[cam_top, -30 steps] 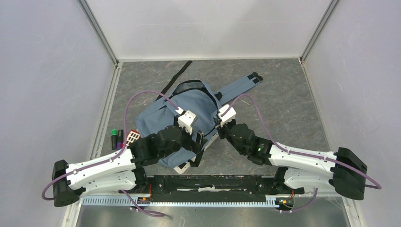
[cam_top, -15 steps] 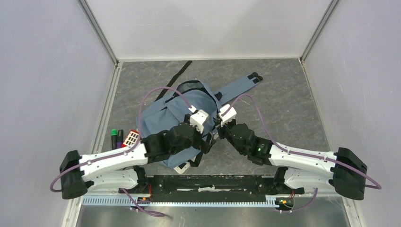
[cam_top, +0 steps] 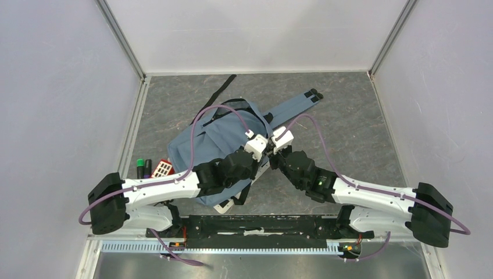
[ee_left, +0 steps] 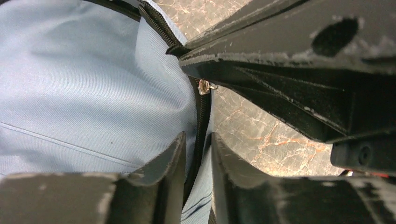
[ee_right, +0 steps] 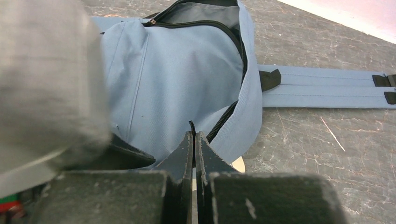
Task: Pack the student bag
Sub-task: Zip the student bag at the center of the board.
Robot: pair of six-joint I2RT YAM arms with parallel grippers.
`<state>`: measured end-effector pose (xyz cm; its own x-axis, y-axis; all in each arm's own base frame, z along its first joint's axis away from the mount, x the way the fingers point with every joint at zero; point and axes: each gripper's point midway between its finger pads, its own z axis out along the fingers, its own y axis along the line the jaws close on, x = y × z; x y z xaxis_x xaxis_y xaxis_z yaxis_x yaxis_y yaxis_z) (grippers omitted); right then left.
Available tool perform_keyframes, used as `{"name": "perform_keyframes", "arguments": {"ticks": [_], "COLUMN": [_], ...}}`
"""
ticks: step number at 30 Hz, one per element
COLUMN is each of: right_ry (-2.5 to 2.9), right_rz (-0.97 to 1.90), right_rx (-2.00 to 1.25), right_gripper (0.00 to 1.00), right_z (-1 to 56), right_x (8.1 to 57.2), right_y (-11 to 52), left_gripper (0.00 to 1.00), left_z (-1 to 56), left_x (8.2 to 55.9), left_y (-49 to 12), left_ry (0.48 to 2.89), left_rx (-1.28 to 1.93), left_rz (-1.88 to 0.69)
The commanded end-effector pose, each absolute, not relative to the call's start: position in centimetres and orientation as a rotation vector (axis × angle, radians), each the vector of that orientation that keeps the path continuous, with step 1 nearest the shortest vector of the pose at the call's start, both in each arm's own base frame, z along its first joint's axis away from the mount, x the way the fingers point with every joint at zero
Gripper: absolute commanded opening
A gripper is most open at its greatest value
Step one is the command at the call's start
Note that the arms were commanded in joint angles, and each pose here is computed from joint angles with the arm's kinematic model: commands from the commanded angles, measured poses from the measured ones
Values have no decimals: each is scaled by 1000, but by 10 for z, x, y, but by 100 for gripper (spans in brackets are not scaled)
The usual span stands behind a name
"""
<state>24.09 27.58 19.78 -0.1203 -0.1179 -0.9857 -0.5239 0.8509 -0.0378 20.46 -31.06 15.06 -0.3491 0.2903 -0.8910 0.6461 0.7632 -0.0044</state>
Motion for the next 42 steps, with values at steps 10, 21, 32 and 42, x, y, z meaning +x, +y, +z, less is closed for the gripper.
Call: {"name": "perform_keyframes", "arguments": {"ticks": [10, 21, 32, 42], "right_ry": [1639, 1642, 1591, 1554], "right_rz": [293, 128, 140, 223], "right_rx": [-375, -334, -473, -655], "right_gripper": [0, 0, 0, 0], "right_z": [238, 246, 252, 251], "right_x": [300, 348, 386, 408], "right_y": [270, 257, 286, 321], "left_gripper": [2, 2, 2, 3], "left_z": [144, 124, 121, 129], "left_x": [198, 177, 156, 141], "left_y": [-306, -286, -293, -294], "left_ry": [1917, 1981, 1982, 2009], "left_rx": [698, 687, 791, 840], "left_rz": [-489, -547, -668, -730]}}
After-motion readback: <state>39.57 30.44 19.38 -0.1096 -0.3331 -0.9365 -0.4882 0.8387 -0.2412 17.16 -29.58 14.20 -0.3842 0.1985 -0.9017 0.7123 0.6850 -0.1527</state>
